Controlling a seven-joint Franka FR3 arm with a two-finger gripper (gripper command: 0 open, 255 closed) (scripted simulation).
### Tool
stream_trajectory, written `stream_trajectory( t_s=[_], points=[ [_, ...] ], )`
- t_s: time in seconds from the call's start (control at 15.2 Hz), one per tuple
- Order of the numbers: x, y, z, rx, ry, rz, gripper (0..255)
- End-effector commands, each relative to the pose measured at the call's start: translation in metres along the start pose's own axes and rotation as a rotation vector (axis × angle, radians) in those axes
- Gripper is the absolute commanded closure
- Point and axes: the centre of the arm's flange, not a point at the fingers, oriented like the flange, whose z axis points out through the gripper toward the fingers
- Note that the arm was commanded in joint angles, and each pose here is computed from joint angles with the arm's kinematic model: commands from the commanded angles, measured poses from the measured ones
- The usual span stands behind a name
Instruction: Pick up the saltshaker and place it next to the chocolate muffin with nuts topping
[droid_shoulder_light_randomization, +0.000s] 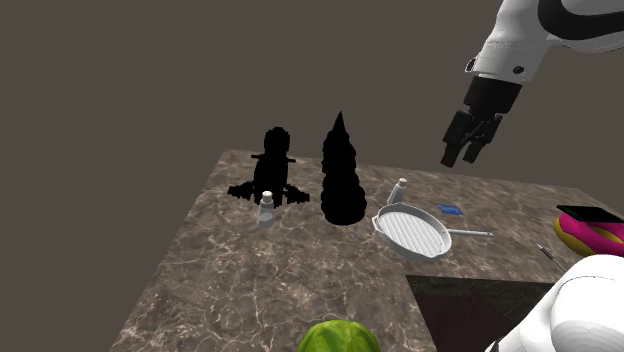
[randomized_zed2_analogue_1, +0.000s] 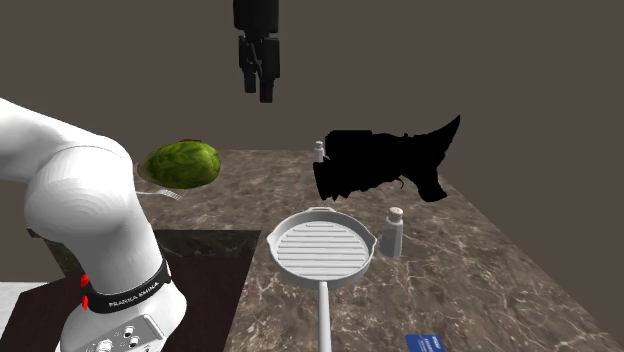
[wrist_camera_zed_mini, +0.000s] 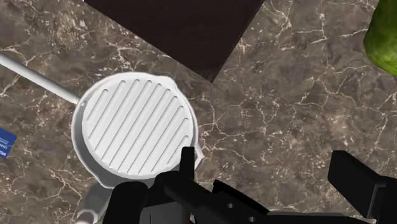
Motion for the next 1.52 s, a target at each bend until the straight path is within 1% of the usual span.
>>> stream_trajectory(
  t_s=[0.0,1.45],
  points=[
    [0.000,0.000,0.000,0.000,0.000,0.000,0],
    [0.210,-0.163,0.126,0.005,-0.041,0.041,0]
  ],
)
